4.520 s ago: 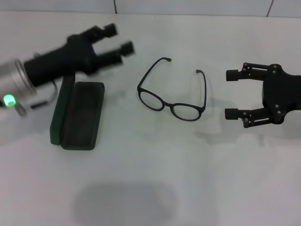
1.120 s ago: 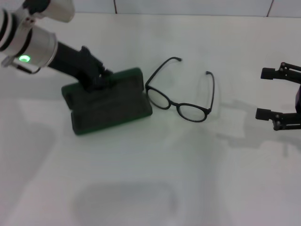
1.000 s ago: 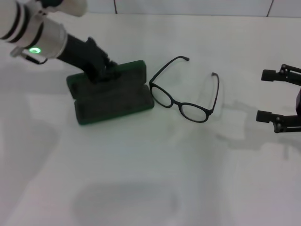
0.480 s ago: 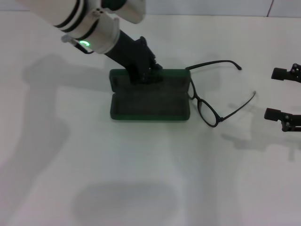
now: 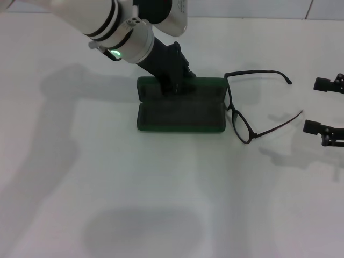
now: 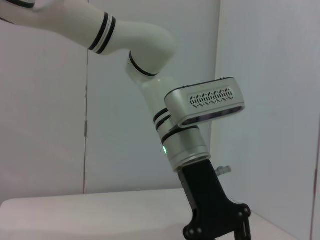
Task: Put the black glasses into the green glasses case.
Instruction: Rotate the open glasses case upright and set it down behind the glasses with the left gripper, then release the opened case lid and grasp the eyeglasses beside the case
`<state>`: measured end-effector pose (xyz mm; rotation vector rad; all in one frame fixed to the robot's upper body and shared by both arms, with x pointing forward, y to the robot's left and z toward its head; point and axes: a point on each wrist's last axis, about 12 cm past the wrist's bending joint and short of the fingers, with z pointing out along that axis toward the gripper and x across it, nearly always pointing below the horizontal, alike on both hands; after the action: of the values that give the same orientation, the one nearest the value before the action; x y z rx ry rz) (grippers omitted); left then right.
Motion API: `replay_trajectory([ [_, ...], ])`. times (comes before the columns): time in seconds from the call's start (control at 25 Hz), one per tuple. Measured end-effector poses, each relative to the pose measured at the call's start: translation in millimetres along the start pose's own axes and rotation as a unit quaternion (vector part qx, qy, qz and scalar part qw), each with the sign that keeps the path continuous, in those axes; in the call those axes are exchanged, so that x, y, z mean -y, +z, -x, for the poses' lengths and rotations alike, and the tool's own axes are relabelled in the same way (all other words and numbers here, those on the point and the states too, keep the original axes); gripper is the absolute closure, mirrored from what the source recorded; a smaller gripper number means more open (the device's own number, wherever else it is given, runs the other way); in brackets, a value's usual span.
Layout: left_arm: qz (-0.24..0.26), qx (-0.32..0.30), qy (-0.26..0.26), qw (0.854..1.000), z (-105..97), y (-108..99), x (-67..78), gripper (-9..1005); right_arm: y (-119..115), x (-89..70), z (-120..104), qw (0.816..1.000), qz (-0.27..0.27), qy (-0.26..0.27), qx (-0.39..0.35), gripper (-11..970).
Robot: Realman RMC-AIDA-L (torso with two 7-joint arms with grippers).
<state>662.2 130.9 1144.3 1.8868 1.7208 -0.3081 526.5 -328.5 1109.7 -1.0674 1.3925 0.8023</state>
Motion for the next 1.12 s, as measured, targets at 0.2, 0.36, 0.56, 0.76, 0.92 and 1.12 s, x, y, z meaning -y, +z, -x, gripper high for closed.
replay_trajectory([
  [0.2,-0.006,0.000,-0.025,1.000,2,-2,-1.0,780,-1,1.8,0,1.000,-0.003,-0.001,-0.003,75],
  [0.36,-0.016,0.002,-0.030,0.999,5,-9,-2.9,713,1,2.9,0,1.000,-0.004,-0.002,-0.004,74],
  [0.56,-0.026,0.015,-0.037,0.999,8,-18,-3.8,608,2,4.0,0,1.000,-0.005,-0.003,-0.006,75],
  [0.76,-0.035,0.084,-0.056,0.994,12,-37,-3.7,528,4,4.9,0,1.000,-0.009,-0.003,-0.008,75],
  [0.92,0.013,0.217,-0.106,0.970,2,-58,-2.6,527,14,15.4,4,0.999,-0.028,0.017,-0.008,75],
  [1.12,0.084,0.357,-0.205,0.908,-25,-59,8.9,528,47,39.2,21,0.994,-0.032,0.082,-0.056,74],
])
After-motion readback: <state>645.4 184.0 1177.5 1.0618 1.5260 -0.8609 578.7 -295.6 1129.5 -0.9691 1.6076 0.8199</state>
